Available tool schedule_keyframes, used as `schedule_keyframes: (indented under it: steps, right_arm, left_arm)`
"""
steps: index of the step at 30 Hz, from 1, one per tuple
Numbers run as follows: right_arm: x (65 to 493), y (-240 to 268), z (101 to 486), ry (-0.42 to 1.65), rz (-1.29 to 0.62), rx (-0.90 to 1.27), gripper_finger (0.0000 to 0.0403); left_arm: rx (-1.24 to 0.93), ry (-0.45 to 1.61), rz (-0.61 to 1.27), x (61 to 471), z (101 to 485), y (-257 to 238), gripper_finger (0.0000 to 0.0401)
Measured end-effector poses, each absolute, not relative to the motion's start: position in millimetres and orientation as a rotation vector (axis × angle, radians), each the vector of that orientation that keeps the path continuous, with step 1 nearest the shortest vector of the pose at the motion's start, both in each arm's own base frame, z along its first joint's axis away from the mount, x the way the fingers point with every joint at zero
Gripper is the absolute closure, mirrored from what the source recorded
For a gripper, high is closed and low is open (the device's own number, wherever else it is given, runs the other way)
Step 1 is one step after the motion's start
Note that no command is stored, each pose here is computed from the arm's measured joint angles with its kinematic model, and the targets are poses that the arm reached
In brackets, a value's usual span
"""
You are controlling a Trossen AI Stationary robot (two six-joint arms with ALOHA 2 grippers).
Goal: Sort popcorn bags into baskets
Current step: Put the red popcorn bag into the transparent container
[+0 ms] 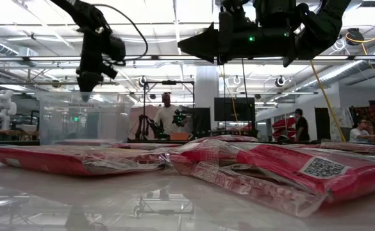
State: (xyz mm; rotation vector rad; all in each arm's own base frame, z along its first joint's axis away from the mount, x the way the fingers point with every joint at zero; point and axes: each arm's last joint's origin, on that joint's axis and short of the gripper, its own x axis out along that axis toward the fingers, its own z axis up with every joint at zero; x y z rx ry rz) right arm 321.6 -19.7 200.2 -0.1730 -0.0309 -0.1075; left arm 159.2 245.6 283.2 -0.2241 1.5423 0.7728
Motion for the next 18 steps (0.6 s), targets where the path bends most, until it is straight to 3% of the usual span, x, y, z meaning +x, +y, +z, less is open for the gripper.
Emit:
schedule_keyframes:
  steps: [5, 10, 18]
  right_arm:
    - [321.7, -19.9, 196.4, 0.008, -0.111, -0.155, 0.0268]
    - [321.1, -20.0, 186.0, 0.111, -0.111, -0.056, 0.0268]
    - [316.7, -19.2, 192.6, 0.35, -0.166, 0.033, 0.0268]
  left_arm:
    - [-0.247, 1.28, 0.714, 170.9, 315.8, 213.6, 0.0341]
    - [-0.089, 1.022, 0.574, 182.8, 344.6, 158.0, 0.038]
    - [0.043, 0.685, 0.348, 186.1, 328.5, 76.8, 0.0389]
